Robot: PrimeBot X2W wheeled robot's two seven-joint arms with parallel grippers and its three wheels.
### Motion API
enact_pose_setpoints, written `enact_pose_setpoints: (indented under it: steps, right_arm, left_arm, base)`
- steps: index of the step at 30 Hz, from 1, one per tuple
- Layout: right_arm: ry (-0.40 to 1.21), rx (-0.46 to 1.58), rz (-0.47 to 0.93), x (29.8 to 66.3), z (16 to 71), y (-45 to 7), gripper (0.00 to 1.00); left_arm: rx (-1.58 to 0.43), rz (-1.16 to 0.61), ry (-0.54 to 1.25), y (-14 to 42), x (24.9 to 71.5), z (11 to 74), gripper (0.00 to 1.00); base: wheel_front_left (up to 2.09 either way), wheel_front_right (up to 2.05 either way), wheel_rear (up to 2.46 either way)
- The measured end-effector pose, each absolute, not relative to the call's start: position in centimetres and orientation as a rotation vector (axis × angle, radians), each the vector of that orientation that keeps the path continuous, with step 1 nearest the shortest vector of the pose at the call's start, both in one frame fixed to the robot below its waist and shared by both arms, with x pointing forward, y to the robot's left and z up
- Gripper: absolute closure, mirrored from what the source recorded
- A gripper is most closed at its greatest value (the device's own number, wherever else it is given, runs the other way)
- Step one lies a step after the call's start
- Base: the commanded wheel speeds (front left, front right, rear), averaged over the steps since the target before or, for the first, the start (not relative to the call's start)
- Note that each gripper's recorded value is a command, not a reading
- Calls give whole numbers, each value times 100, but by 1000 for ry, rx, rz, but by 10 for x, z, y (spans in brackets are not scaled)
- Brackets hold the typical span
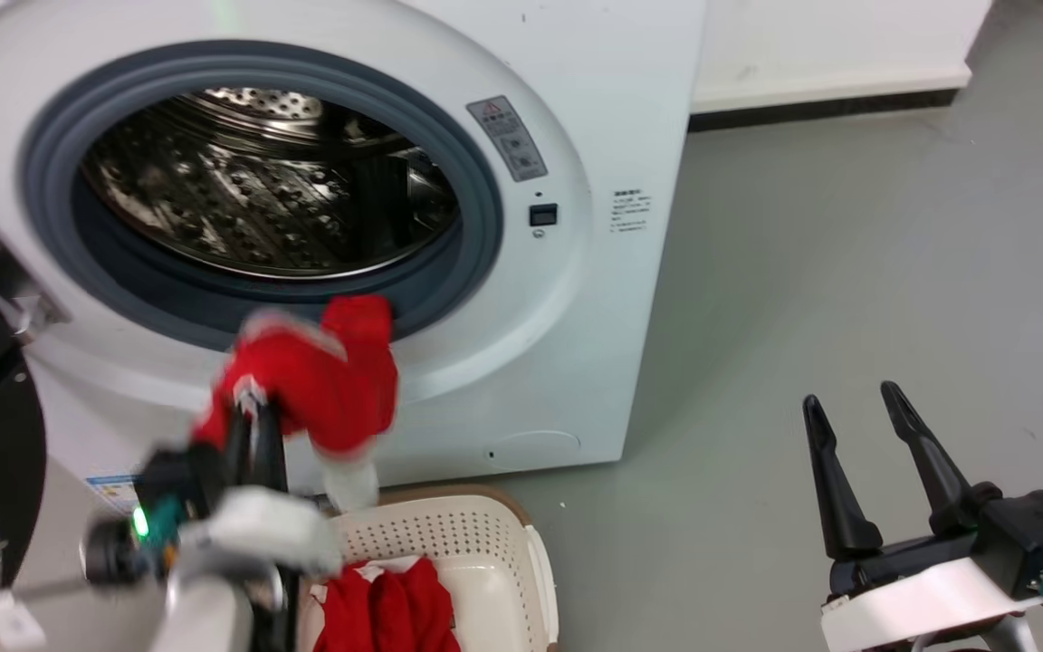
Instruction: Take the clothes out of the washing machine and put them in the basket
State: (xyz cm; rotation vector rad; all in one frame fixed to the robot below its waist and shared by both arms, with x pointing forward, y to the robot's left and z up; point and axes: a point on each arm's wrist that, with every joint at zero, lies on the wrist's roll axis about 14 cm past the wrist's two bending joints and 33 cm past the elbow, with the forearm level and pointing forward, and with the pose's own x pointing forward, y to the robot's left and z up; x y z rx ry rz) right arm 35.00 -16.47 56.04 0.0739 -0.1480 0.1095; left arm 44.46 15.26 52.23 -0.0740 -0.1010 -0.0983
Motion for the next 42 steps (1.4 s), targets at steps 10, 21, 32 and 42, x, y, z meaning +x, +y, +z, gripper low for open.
enact_pose_setpoints:
  steps: [10, 21, 32, 42]
  right_arm:
    - [-138, 73, 131, 351, 560, -158, 0]
    - [-115, 86, 120, 368, 549, -161, 0]
    - [-39, 117, 52, 389, 510, -181, 0]
    - [73, 121, 17, 411, 458, -191, 0]
  left_arm:
    - [-175, 2, 203, 164, 366, 422, 100]
    - [-161, -61, 415, 136, 373, 357, 100]
    - [-82, -173, 595, 108, 414, 290, 100]
    - [-27, -223, 812, 88, 424, 202, 100]
  base:
    - [0, 0, 0]
    - [0, 0, 0]
    - [0, 0, 0]
    - [0, 0, 0]
